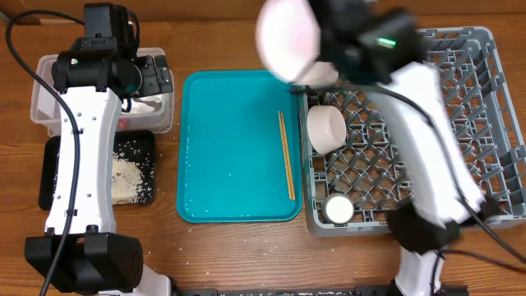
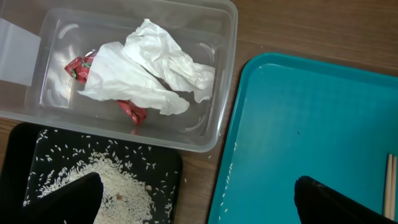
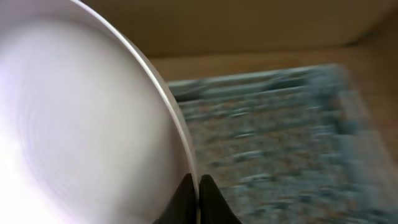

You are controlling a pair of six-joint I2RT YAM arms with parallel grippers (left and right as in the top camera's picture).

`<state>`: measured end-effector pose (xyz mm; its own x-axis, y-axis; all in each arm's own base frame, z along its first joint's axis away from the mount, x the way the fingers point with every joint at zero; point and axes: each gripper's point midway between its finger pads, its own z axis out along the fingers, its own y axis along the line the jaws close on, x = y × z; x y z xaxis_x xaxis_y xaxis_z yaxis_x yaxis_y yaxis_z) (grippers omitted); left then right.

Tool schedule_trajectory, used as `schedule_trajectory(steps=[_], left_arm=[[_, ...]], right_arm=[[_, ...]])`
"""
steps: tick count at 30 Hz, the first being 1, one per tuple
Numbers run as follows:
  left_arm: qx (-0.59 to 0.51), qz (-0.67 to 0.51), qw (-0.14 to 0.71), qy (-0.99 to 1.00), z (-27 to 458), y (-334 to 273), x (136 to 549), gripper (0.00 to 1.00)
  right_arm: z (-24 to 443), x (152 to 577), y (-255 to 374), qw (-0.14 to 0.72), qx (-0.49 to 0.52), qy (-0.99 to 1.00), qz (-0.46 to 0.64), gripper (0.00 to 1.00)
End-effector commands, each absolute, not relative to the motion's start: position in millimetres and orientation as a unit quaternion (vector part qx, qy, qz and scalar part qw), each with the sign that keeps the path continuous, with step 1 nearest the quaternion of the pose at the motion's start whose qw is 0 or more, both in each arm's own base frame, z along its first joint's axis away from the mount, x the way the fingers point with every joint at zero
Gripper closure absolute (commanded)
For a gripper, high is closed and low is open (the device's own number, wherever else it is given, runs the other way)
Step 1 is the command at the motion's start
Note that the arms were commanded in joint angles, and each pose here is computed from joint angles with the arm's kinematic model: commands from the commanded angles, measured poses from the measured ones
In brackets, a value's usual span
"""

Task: Sort waste into correct bins and load items into the dishwasher
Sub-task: 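Lift the pink plate and stand it upright in the dish rack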

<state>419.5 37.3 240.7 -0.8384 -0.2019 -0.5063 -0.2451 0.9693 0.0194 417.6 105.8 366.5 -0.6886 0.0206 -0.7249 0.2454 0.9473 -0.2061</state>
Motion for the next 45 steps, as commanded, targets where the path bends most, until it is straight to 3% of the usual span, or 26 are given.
schedule_trajectory(steps=[1, 7, 14, 20, 27, 28, 29, 30, 32, 40, 42, 45], left_arm=[[-0.108, 0.048, 0.267, 0.956, 246, 37, 424, 0.00], [-0.108, 0.048, 0.267, 0.956, 246, 37, 424, 0.00], [-0.108, 0.048, 0.267, 0.956, 246, 37, 424, 0.00], [-0.108, 0.048, 0.267, 0.956, 246, 37, 424, 0.00], [-0.108, 0.048, 0.267, 0.956, 246, 37, 424, 0.00], [-0.108, 0.048, 0.267, 0.956, 246, 37, 424, 0.00], [-0.108, 0.048, 0.267, 0.956, 246, 37, 424, 0.00], [-0.108, 0.048, 0.267, 0.956, 246, 37, 424, 0.00], [-0.108, 0.048, 0.267, 0.956, 246, 37, 424, 0.00], [-0.108, 0.048, 0.267, 0.956, 246, 37, 424, 0.00], [-0.108, 0.048, 0.267, 0.956, 246, 37, 424, 0.00], [-0.108, 0.048, 0.267, 0.956, 246, 37, 424, 0.00]], right_arm=[[371, 419, 49, 0.372, 0.079, 0.870, -0.315, 0.96], [331, 425, 8, 0.286, 0.054, 0.874, -0.388, 0.96], [294, 436, -11, 0.262, 0.055, 0.835, -0.480, 0.96], [243, 442, -6, 0.247, 0.042, 0.842, -0.478, 0.96], [223, 451, 16, 0.260, 0.044, 0.868, -0.420, 0.94], [218, 453, 20, 0.261, 0.045, 0.877, -0.402, 0.85], [214, 453, 24, 0.259, 0.045, 0.884, -0.386, 0.59], [210, 454, 29, 0.255, 0.043, 0.894, -0.366, 0.44], [205, 453, 39, 0.248, 0.040, 0.910, -0.329, 0.27], [254, 451, 81, 0.280, 0.041, 0.947, -0.155, 0.04], [272, 451, 97, 0.297, 0.037, 0.949, -0.097, 0.04], [292, 440, 165, 0.285, -0.013, 0.953, 0.099, 0.15]])
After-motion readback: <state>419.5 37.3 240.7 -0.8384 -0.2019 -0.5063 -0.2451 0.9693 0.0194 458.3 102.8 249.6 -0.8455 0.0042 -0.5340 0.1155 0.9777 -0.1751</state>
